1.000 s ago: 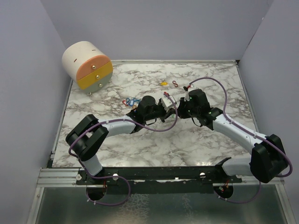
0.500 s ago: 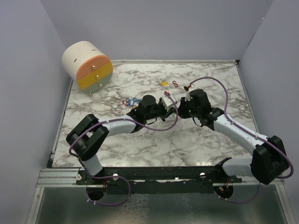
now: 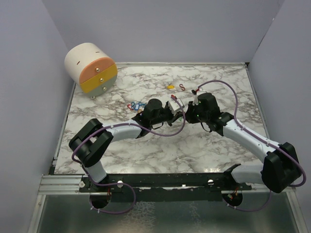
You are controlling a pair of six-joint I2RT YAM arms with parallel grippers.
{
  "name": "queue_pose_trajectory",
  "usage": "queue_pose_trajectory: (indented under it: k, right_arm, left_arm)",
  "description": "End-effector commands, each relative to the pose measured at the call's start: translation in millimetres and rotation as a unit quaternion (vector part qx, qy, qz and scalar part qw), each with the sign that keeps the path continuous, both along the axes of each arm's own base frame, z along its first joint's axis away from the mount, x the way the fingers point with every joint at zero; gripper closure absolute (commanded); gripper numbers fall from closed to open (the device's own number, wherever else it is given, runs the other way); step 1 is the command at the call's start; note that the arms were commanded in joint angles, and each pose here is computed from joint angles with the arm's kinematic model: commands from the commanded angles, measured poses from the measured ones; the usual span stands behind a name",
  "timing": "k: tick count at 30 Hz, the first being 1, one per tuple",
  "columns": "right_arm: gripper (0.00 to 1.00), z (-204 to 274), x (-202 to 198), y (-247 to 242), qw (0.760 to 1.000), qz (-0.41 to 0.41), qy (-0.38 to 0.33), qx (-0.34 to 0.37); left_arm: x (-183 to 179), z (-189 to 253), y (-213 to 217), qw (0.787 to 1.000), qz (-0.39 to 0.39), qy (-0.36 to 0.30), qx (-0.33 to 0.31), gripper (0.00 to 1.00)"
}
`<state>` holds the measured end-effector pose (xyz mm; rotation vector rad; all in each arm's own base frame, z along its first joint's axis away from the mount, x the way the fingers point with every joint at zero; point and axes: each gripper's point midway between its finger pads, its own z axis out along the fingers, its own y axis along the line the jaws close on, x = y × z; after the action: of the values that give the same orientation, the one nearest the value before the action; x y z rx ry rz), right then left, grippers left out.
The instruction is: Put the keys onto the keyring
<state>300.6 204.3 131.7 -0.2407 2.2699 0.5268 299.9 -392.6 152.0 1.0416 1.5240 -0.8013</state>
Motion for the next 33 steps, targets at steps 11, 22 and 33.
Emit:
queue_pose_trajectory:
  k: [11, 22, 33]
  right_arm:
    - [0.99, 13, -7, 6, 0.999, 0.024, -0.014, 0.017]
    - [0.99, 16, -10, 4, 0.999, 0.024, -0.017, 0.018]
    - [0.99, 9, -10, 2, 1.0, 0.024, -0.01, 0.007]
  left_arm:
    - [17, 1, -5, 0.999, 0.018, -0.028, 0.005, 1.0]
    - [21, -2, 0, 0.999, 0.031, -0.044, 0.01, 1.0]
    - [30, 0, 12, 0.997, 0.061, -0.041, 0.009, 1.0]
